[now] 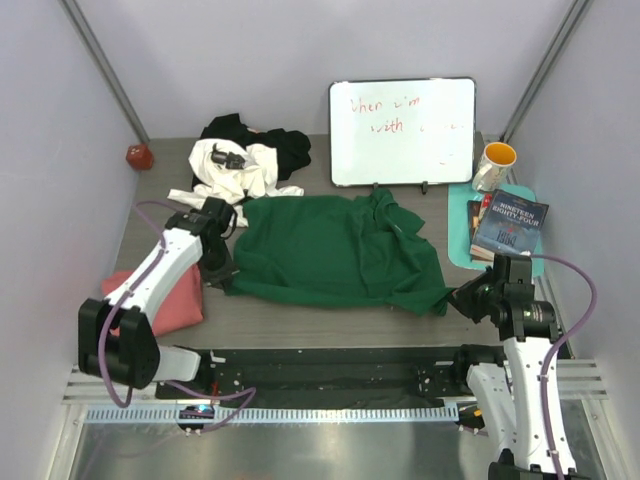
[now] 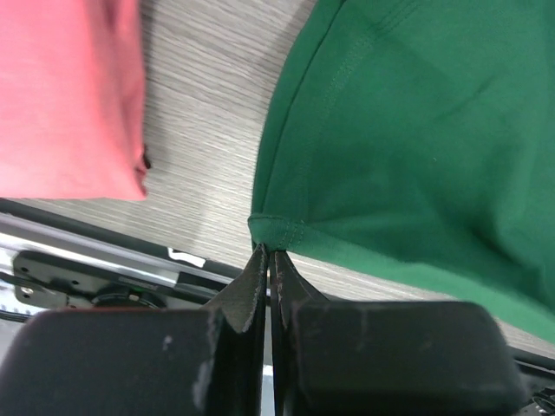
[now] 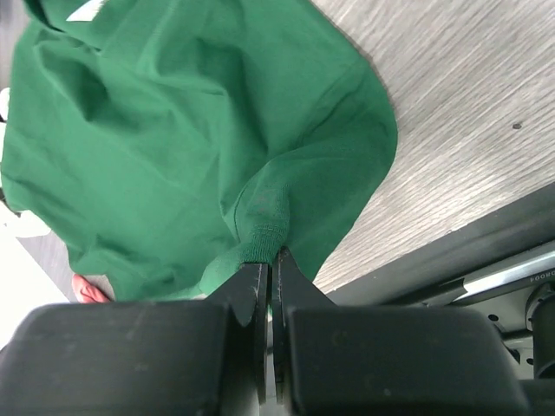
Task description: Fold and stack the t-shirts
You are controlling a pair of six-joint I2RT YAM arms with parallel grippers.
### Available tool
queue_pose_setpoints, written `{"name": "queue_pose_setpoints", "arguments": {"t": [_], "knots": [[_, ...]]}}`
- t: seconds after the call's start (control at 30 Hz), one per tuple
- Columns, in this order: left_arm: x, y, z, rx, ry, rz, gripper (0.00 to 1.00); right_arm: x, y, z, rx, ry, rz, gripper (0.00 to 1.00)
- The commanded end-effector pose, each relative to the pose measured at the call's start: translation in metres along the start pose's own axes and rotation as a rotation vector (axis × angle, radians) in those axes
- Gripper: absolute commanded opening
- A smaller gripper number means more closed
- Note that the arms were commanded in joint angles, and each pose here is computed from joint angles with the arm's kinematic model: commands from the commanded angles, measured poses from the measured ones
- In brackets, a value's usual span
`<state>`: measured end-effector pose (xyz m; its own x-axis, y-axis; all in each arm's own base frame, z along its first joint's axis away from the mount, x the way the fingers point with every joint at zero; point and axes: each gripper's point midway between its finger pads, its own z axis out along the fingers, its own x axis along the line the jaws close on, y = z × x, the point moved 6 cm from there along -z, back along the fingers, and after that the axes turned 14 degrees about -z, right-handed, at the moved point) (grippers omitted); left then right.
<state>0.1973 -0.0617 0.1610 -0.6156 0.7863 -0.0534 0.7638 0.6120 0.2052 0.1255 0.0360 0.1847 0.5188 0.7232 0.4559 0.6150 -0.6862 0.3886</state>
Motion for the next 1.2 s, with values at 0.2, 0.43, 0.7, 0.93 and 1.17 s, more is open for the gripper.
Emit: {"name": "queue_pose_setpoints", "arguments": {"t": [0.2, 0.43, 0.7, 0.93, 1.17], "knots": [[-0.003, -0.015, 0.009, 0.085, -0.005, -0.047, 0.02, -0.017, -0.024, 0.02, 0.087, -0.032, 0.077, 0.03], [0.009, -0.016, -0.017, 0.036, -0.019, -0.079, 0.29, -0.022, -0.033, 0.003, 0.082, -0.044, 0.097, 0.38], [-0.002, 0.002, -0.042, -0.063, -0.093, -0.086, 0.42, 0.0, 0.002, 0.001, -0.039, 0.009, 0.043, 0.44], [-0.042, 0.032, -0.045, -0.101, -0.166, -0.056, 0.43, 0.039, 0.057, -0.01, -0.139, 0.05, -0.048, 0.46], [-0.085, 0.045, -0.027, -0.076, -0.205, 0.0, 0.44, 0.075, 0.112, -0.009, -0.314, 0.127, -0.119, 0.55]]}}
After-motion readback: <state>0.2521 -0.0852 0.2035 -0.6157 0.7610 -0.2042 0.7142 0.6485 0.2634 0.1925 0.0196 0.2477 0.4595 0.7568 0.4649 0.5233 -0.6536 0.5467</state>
